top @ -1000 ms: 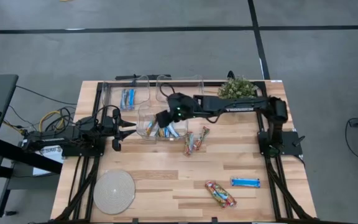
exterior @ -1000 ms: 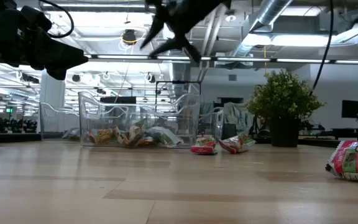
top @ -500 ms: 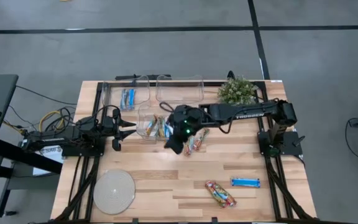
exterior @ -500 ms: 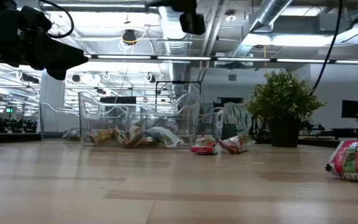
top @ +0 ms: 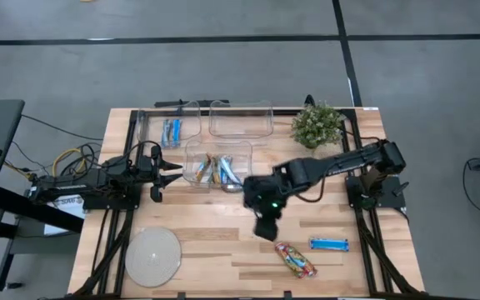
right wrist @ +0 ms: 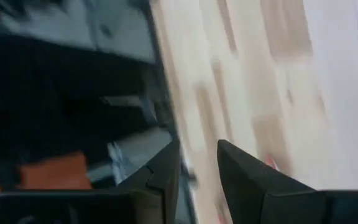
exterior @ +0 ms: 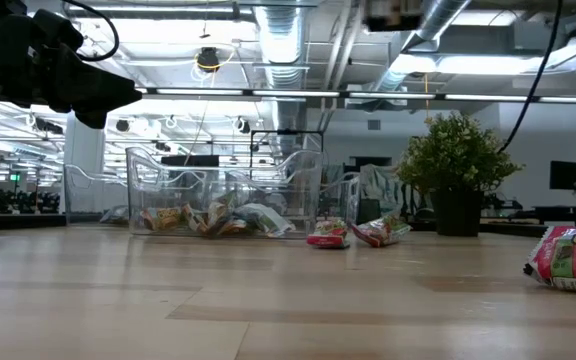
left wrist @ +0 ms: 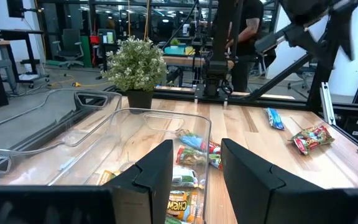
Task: Pick and place Granola Bars by type
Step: Put the blue granola bar into the top left transparent bin
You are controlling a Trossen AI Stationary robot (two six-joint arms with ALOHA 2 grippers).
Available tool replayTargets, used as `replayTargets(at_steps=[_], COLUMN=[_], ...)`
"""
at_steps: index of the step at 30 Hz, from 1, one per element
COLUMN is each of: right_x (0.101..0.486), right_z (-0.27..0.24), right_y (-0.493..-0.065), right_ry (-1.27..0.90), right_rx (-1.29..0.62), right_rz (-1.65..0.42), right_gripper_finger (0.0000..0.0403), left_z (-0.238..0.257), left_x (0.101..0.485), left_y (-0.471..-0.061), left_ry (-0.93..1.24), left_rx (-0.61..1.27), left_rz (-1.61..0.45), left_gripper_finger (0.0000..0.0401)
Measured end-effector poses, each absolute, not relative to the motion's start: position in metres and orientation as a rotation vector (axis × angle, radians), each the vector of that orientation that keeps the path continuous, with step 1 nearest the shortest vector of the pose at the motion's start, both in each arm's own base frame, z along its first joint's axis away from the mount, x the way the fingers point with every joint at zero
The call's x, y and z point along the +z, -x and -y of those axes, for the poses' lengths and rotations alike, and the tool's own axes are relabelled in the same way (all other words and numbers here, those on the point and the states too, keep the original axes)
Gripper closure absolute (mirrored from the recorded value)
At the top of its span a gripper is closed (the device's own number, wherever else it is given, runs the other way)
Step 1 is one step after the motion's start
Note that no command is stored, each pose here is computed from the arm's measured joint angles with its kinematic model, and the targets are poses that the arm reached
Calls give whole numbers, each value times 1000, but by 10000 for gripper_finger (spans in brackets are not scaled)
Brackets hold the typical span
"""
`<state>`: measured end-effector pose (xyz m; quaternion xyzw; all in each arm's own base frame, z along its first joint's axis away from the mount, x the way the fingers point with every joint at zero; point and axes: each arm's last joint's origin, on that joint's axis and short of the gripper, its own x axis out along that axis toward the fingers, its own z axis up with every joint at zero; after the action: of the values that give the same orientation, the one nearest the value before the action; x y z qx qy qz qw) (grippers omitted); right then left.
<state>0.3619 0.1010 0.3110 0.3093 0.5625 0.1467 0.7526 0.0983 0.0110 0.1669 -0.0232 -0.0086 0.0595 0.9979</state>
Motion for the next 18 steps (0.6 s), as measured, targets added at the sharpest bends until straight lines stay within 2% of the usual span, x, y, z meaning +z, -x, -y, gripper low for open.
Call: replayTargets(at_steps=[9,18], right_x=[317,320], right_z=[-131,-162], right_y=[-293,-251], right_ry=[-337,-87], right_rx=[180,139], right_rz=[-1538,-1669], right_gripper_finger=[303,303], left_z=[-11,-11], left_x=[167,167], left_y=[-98,-98], left_ry=[46,46], left_rx=[116,117], left_rz=[17,16], left_gripper_finger=[273,273])
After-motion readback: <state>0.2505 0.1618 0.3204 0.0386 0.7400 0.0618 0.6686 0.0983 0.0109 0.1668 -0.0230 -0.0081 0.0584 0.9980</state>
